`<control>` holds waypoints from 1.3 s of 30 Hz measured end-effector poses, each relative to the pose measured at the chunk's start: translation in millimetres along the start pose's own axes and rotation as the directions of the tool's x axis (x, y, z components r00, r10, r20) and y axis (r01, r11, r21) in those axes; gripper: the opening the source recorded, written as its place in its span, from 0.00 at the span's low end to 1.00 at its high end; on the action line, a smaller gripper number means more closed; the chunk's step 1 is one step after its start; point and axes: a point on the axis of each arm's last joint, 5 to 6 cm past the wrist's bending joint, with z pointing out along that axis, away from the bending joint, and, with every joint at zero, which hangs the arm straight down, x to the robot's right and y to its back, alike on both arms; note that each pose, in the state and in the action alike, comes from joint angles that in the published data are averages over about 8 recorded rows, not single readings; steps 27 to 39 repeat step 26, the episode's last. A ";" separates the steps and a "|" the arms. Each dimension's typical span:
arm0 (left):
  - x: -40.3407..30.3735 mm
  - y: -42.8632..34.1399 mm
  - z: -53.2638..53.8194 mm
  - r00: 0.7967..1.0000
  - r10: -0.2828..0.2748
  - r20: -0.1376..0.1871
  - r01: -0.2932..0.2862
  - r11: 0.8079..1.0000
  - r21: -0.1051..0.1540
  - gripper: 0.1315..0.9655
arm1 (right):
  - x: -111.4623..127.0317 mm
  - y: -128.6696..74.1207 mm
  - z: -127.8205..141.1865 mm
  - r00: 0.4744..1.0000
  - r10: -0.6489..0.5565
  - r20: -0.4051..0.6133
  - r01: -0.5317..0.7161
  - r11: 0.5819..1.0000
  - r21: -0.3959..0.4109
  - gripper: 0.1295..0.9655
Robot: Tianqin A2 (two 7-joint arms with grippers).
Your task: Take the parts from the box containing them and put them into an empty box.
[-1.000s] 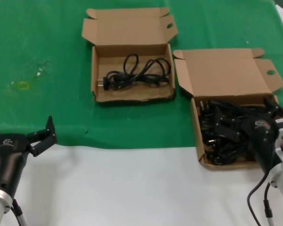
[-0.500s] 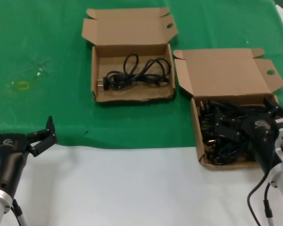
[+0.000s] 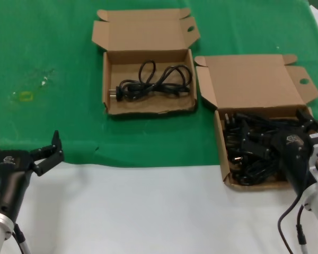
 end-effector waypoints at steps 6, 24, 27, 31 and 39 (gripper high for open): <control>0.0 0.0 0.0 1.000 0.000 0.000 0.000 1.000 0.000 1.00 | 0.0 0.0 0.0 1.000 0.000 0.000 0.000 1.000 0.000 1.00; 0.0 0.0 0.0 1.000 0.000 0.000 0.000 1.000 0.000 1.00 | 0.0 0.0 0.0 1.000 0.000 0.000 0.000 1.000 0.000 1.00; 0.0 0.0 0.0 1.000 0.000 0.000 0.000 1.000 0.000 1.00 | 0.0 0.0 0.0 1.000 0.000 0.000 0.000 1.000 0.000 1.00; 0.0 0.0 0.0 1.000 0.000 0.000 0.000 1.000 0.000 1.00 | 0.0 0.0 0.0 1.000 0.000 0.000 0.000 1.000 0.000 1.00; 0.0 0.0 0.0 1.000 0.000 0.000 0.000 1.000 0.000 1.00 | 0.0 0.0 0.0 1.000 0.000 0.000 0.000 1.000 0.000 1.00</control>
